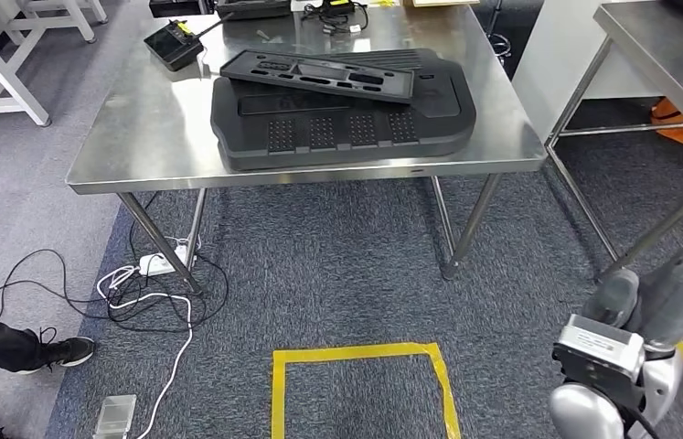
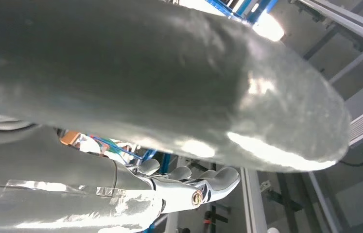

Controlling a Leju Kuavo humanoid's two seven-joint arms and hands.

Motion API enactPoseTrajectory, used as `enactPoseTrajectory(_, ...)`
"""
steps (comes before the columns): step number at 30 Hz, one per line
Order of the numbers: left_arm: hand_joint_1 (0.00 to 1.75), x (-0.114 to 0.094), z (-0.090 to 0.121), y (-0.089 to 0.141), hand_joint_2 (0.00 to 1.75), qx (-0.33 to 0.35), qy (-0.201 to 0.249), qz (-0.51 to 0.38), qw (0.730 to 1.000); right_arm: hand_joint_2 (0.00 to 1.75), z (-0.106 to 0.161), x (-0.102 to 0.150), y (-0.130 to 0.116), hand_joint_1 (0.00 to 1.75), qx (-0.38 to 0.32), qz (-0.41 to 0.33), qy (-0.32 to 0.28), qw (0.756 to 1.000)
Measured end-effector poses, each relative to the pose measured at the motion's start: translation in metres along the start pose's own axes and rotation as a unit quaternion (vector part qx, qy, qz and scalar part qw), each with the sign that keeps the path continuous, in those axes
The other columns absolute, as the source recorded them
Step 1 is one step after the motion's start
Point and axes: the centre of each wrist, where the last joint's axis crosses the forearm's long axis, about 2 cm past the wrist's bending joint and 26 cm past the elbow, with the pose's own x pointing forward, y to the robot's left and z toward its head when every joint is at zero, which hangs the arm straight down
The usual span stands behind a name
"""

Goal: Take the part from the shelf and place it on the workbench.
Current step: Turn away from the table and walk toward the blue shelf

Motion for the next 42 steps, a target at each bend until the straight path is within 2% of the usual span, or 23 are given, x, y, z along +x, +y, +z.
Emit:
enactPoseTrajectory(40, 0.0, 0.0079, -0.0039, -0.0015, 0.0, 0.0, -0.008, -0.005, 1.0, 0.0, 0.0044, 0.0004, -0.009, 0.0, -0.006, 0.011, 0.006, 1.0)
enactPoseTrajectory(42, 0.0, 0.0068, -0.0033, -0.0015, 0.0, 0.0, -0.007, -0.005, 1.0, 0.87, 0.0052, 0.0002, -0.0097, 0.0, -0.007, 0.012, 0.008, 1.0)
